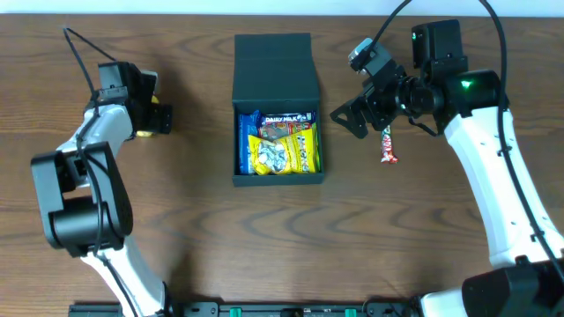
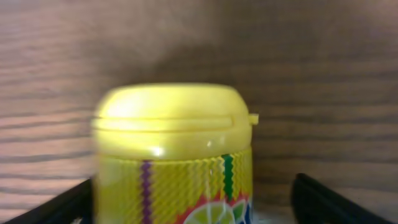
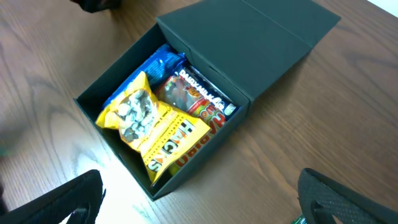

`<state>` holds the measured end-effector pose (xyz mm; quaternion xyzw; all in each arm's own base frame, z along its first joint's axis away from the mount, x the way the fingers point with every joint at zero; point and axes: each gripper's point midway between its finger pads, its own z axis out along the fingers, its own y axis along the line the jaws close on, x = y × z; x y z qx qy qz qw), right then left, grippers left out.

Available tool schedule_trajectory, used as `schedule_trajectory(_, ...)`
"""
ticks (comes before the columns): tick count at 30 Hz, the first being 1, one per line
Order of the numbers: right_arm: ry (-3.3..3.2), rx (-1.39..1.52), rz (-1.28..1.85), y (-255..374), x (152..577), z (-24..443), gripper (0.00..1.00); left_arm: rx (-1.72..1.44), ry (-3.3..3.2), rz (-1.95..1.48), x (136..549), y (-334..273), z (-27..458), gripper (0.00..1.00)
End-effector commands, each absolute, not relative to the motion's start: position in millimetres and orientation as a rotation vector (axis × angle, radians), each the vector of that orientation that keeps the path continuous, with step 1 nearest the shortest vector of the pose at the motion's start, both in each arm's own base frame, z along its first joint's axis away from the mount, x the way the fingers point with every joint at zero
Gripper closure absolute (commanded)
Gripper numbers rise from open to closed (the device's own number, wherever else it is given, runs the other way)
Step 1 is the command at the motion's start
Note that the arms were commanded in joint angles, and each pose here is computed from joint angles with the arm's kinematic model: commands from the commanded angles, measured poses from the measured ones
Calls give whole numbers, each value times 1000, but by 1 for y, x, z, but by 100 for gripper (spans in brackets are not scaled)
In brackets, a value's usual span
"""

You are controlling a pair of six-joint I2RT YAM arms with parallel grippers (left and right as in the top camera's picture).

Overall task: Pack container
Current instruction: 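Place the Mentos bottle into the box and withdraw left gripper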

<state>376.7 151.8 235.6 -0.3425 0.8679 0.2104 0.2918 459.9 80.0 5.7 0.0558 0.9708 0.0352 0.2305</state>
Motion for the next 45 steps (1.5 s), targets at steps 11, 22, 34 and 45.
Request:
schedule_trajectory(11,2305,-887,580,151,380,239,1,-36,2642,79,492,83,74,94)
schedule_trajectory(22,2278,-737,536,120,396,262,1,1115,2232,50,499,-97,200,94)
schedule_trajectory(34,2203,-674,466,95,386,299,1,1805,2046,-82,410,-225,145,87)
schedule_trajectory(45,2214,-686,468,95,383,296,1,1499,2145,123,451,-215,139,5)
